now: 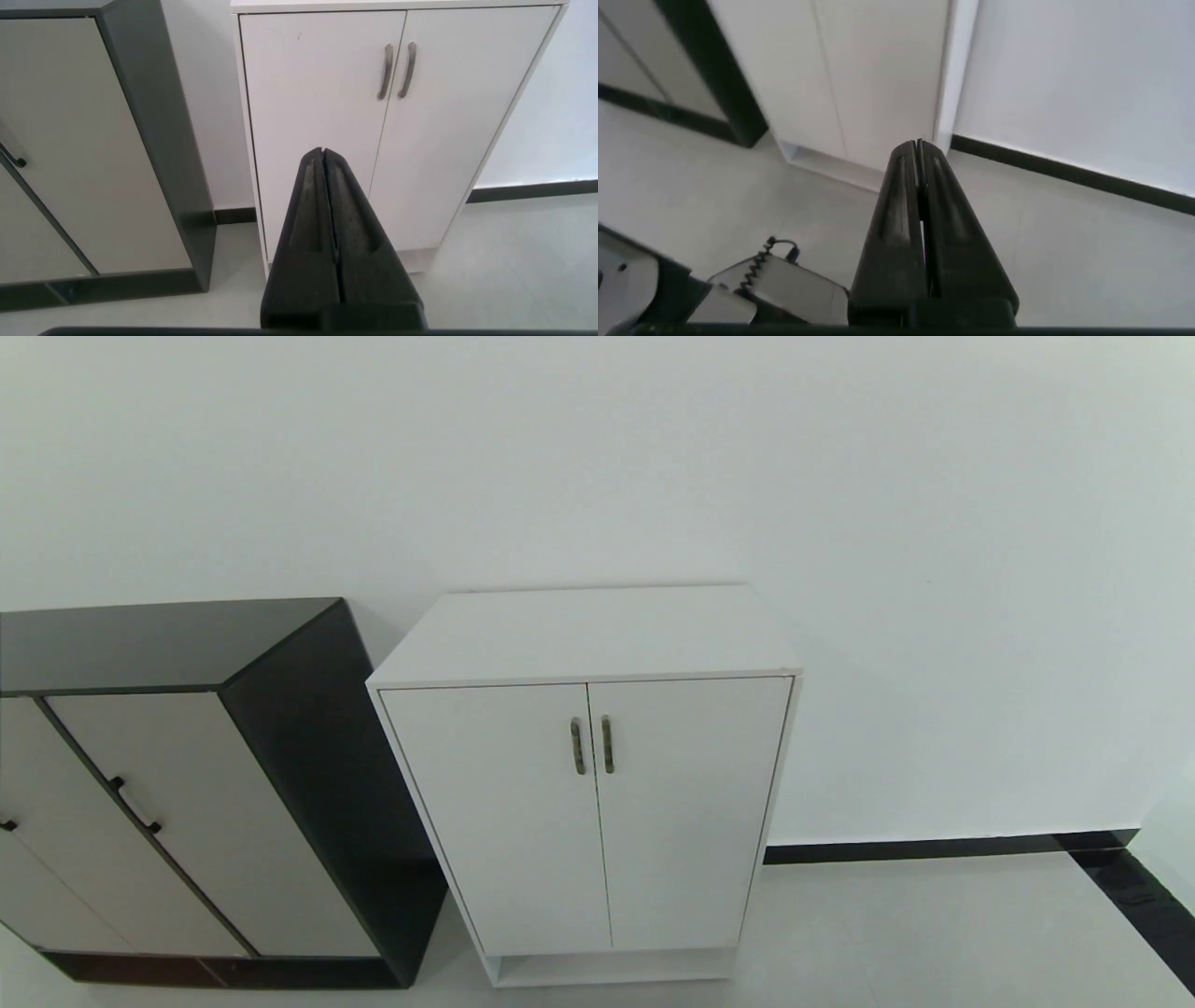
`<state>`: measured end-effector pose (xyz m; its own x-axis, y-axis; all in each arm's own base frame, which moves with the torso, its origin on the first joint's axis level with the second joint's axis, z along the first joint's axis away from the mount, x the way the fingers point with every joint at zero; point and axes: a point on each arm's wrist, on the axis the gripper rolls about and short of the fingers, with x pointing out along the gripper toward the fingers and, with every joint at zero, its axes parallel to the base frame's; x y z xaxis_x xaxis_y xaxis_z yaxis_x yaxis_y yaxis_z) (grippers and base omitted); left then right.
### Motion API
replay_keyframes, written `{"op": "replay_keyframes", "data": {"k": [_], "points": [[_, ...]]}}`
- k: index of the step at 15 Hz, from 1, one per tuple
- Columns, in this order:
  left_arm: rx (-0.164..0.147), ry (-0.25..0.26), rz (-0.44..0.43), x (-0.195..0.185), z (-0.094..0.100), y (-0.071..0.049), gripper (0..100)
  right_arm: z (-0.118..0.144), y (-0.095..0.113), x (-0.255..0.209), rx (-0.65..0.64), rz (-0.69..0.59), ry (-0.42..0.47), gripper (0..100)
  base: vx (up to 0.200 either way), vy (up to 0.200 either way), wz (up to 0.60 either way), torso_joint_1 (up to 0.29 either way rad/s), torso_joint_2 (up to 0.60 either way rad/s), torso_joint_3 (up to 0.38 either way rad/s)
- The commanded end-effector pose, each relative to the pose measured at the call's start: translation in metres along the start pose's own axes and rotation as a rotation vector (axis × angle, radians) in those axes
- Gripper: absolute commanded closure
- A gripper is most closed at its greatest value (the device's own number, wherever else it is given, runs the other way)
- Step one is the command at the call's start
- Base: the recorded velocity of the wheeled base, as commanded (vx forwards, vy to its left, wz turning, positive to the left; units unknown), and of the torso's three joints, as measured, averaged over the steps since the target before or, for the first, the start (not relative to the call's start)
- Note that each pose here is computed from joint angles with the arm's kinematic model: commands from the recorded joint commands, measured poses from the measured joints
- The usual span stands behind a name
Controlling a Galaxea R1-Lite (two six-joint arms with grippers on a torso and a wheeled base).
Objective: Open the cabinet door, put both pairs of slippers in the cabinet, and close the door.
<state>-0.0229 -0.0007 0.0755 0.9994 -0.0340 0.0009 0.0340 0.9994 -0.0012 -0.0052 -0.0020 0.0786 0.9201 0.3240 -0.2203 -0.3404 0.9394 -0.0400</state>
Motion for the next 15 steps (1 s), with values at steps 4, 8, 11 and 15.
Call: {"op": "replay_keyframes", "data": {"k": [4,8,11,15], "points": [[0.0,0.001,0.0,0.0001,0.0,0.0,100,-0.0042,0.0057,-0.011,0.046,-0.325,-0.146,100,0.0,0.0,0.0,0.0,0.0,0.0],[-0.002,0.001,0.0,0.0001,0.0,0.0,100,-0.0065,0.0076,-0.0149,0.045,-0.36,-0.205,100,0.0,0.0,0.0,0.0,0.0,0.0],[0.0,0.001,0.002,0.0001,0.0,0.0,100,-0.0065,0.0076,-0.0149,0.051,-0.36,-0.206,100,0.0,0.0,0.0,0.0,0.0,0.0],[0.001,0.001,0.0,0.0001,0.0,0.0,100,-0.0062,0.0076,-0.015,0.081,-0.36,-0.214,100,0.0,0.0,0.0,0.0,0.0,0.0]]}}
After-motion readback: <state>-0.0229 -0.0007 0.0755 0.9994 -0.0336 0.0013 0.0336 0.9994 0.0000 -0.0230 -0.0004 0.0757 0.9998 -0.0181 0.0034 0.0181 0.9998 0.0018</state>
